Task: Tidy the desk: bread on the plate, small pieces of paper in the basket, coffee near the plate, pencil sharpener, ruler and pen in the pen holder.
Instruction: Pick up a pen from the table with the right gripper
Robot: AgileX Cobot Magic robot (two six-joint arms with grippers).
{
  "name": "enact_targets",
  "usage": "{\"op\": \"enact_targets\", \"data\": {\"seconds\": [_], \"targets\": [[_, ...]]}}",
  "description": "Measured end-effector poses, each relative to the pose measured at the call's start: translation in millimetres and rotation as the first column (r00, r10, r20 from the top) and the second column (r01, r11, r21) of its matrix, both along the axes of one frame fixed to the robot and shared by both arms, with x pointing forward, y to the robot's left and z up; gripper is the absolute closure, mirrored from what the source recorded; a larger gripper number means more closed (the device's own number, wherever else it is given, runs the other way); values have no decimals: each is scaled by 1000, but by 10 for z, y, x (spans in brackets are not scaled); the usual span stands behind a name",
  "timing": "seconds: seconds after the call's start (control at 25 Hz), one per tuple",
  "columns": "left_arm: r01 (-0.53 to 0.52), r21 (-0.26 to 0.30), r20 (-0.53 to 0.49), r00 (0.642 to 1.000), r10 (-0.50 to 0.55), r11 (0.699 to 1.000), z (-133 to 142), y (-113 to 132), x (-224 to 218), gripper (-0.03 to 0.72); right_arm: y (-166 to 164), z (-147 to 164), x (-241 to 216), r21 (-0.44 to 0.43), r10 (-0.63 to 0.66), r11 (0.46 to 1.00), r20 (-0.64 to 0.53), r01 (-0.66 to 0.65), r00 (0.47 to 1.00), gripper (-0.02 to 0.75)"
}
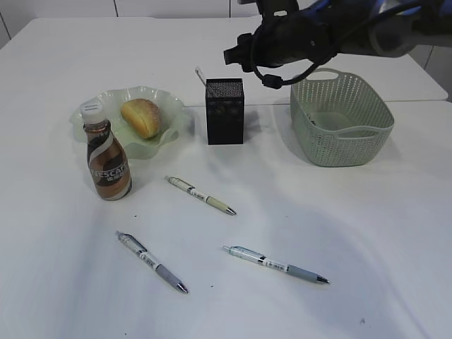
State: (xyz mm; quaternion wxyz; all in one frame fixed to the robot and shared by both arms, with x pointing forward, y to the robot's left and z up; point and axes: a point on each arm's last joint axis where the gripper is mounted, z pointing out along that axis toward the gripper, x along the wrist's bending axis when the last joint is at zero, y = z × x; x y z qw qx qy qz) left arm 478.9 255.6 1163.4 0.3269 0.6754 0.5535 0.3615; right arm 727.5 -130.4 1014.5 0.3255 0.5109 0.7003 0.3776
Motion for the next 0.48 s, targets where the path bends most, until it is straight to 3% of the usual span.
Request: {"op": "enact_targets", "data": {"seconds": [0.48], "targets": [[-19, 7, -58, 998, 19, 1000, -44, 18, -28, 365, -18, 282, -325, -127, -99, 989, -210, 73, 973, 299]]}}
